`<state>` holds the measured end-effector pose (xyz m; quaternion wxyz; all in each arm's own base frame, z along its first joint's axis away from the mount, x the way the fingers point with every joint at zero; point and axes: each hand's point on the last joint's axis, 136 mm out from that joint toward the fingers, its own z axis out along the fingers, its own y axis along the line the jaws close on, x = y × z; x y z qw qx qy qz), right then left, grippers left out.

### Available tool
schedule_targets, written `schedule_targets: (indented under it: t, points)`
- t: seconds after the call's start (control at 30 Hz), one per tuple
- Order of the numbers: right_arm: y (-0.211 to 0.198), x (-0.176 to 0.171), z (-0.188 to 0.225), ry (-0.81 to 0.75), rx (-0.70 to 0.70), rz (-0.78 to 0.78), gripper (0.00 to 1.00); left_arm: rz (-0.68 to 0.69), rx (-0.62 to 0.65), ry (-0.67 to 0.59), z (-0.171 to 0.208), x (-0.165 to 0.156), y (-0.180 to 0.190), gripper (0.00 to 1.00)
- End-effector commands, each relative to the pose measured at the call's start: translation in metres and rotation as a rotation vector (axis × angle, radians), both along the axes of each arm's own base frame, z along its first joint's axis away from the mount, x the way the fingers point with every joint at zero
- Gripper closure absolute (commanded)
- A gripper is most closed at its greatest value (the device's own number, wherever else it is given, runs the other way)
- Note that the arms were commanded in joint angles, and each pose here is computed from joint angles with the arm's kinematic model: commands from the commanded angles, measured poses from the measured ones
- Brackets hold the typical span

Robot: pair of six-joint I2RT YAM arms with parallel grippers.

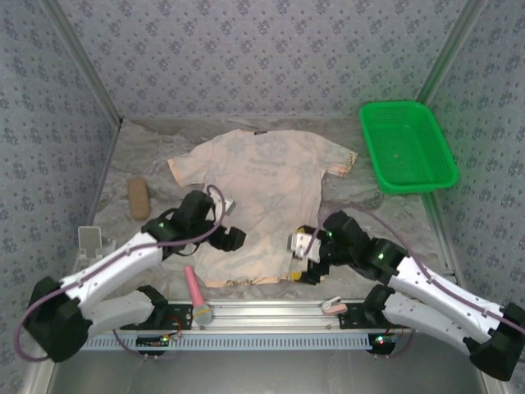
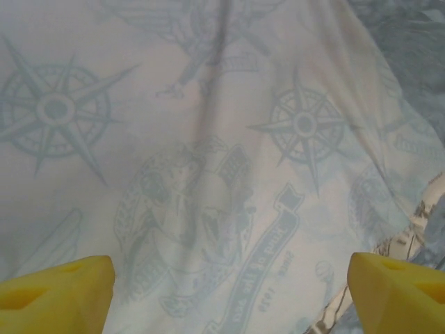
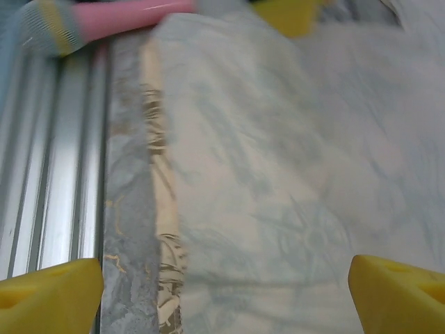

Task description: Fold the inside-out t-shirt

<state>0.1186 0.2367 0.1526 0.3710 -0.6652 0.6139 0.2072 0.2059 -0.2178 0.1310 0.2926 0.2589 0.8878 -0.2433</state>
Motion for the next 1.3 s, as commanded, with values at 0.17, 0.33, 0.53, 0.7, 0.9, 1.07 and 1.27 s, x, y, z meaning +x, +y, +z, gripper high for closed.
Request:
schedule_targets:
  t: [0.17, 0.33, 0.53, 0.7, 0.9, 1.07, 1.27]
  points:
    - [0.022, -0.003, -0.07, -0.233, -0.308, 0.307, 0.26, -0.292, 0.003, -0.371, 0.011, -0.025, -0.013, 0.05]
    - [0.033, 0.019, -0.097, -0.291, -0.378, 0.23, 0.4, -0.39, 0.056, -0.455, 0.009, -0.033, -0.021, 0.07]
    - [0.03, 0.031, -0.108, -0.258, -0.376, 0.168, 0.78, -0.578, 0.103, -0.614, 0.006, -0.053, -0.042, 0.09]
    - [0.018, 0.041, -0.1, -0.245, -0.386, 0.085, 1.0, -0.765, 0.098, -0.697, -0.002, -0.081, -0.06, 0.1]
    - [0.026, 0.058, -0.061, -0.115, -0.153, -0.046, 1.0, -0.768, 0.092, -0.697, -0.015, -0.076, -0.076, 0.06]
    - [0.029, 0.064, -0.046, -0.106, -0.061, -0.078, 1.0, -0.581, 0.184, -0.672, -0.029, -0.038, -0.08, 0.06]
    - [0.03, 0.072, -0.024, -0.134, 0.053, -0.12, 1.0, -0.495, 0.165, -0.625, -0.028, -0.011, -0.089, 0.12]
